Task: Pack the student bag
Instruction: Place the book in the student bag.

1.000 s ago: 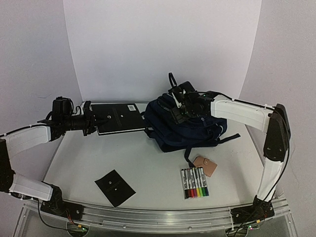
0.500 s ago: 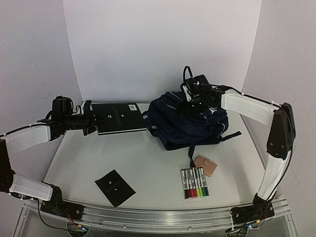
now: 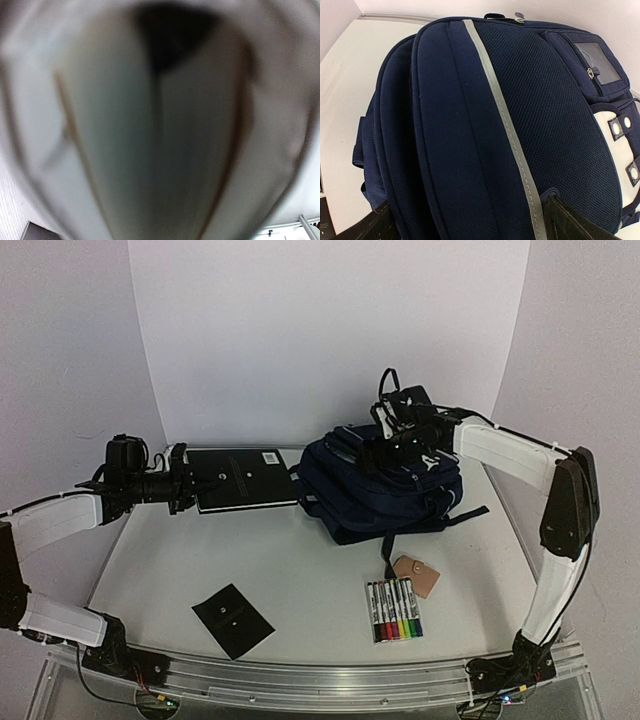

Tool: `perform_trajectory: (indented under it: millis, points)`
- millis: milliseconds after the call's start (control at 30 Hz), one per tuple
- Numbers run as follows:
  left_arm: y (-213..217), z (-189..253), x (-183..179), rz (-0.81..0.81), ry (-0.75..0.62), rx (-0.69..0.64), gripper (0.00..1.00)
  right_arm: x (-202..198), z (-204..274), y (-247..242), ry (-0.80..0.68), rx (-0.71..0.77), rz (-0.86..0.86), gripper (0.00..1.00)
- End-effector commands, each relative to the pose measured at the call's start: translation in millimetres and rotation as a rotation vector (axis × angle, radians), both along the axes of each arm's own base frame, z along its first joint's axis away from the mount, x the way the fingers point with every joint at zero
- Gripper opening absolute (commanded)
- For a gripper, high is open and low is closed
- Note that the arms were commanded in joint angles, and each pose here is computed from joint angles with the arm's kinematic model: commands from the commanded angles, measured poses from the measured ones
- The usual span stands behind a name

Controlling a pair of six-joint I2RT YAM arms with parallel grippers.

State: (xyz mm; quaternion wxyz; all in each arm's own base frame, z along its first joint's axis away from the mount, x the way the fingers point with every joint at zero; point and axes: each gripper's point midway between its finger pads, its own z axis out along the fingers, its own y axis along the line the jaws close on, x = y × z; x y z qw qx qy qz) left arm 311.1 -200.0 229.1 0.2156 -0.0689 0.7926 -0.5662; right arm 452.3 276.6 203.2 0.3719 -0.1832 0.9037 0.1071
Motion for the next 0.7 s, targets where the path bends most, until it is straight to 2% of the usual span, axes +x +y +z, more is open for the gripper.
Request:
perform_trajectory:
  millis: [0,133,267,367,500,667]
  points:
    - [-6,71,-1,-0.057,-0.255,-0.065,0.0,15,7,5,-0.011,0.064,-0.009,0.95]
    - [-6,71,-2,-0.059,-0.256,-0.066,0.0,20,4,-2,-0.013,0.057,-0.04,0.95]
    - [-6,71,0,-0.053,-0.263,-0.064,0.0,27,4,-25,-0.083,-0.042,-0.123,0.87]
    - [-6,72,2,-0.052,-0.265,-0.063,0.0,26,4,-29,-0.135,-0.105,-0.117,0.78]
    - [-8,72,6,-0.052,-0.256,-0.07,0.0,21,6,-19,-0.184,-0.175,-0.056,0.54]
    - [-25,77,9,-0.07,-0.256,-0.073,0.0,17,38,4,-0.255,-0.132,-0.025,0.13]
